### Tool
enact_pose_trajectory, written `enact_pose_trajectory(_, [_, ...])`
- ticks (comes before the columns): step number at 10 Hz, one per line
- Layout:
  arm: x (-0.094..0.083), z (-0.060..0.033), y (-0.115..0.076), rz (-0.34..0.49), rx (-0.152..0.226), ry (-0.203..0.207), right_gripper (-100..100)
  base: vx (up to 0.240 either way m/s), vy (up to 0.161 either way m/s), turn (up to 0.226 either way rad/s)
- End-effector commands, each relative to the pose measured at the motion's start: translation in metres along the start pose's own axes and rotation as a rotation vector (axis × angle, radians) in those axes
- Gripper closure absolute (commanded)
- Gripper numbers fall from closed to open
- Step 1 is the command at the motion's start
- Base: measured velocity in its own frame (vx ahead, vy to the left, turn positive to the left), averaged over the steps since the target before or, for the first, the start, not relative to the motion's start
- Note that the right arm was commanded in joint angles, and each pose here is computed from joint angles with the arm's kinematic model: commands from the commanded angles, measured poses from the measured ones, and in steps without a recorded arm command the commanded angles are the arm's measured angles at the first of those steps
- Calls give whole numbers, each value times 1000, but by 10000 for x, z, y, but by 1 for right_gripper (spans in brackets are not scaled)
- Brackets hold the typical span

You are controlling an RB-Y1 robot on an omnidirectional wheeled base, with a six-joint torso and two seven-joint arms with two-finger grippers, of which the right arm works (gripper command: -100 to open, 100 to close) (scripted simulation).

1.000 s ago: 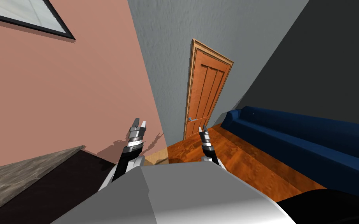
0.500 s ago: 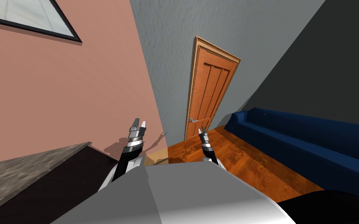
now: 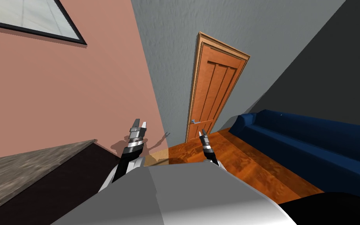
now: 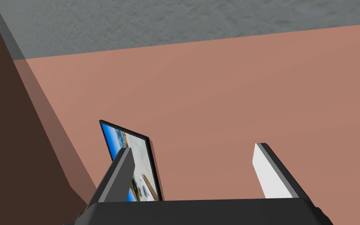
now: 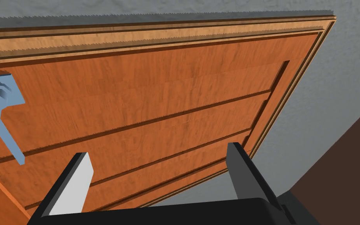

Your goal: Pull the door open

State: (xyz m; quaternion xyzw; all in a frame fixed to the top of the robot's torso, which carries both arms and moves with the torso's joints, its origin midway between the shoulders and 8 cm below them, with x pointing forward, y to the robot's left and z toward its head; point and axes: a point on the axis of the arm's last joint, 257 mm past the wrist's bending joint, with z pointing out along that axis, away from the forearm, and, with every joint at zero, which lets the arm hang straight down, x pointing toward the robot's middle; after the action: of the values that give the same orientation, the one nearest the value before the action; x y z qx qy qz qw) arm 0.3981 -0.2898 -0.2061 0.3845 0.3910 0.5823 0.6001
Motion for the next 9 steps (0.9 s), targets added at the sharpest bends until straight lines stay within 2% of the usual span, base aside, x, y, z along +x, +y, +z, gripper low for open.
enact_pose_trajectory(1, [-63, -8, -103, 7, 13, 8, -100, 45, -40, 144])
enact_pose_trajectory(2, [-85, -72, -222, 5, 43, 3, -100, 32, -49, 69])
enact_pose_trajectory(3, [-129, -72, -283, 10, 50, 10, -100, 38, -66, 119])
enact_pose_trajectory(4, [-147, -126, -374, 9, 73, 6, -100, 33, -53, 80])
enact_pose_trajectory(5, [-187, -101, -391, 15, 69, 13, -100, 30, -62, 137])
enact_pose_trajectory(6, [-211, -169, -498, 13, 96, 8, -100, 27, -54, 66])
enact_pose_trajectory(8, [-275, -198, -593, 16, 114, 10, -100, 20, -24, 51])
enact_pose_trajectory(9, [-291, -242, -657, 15, 131, 6, -100, 26, -48, 79])
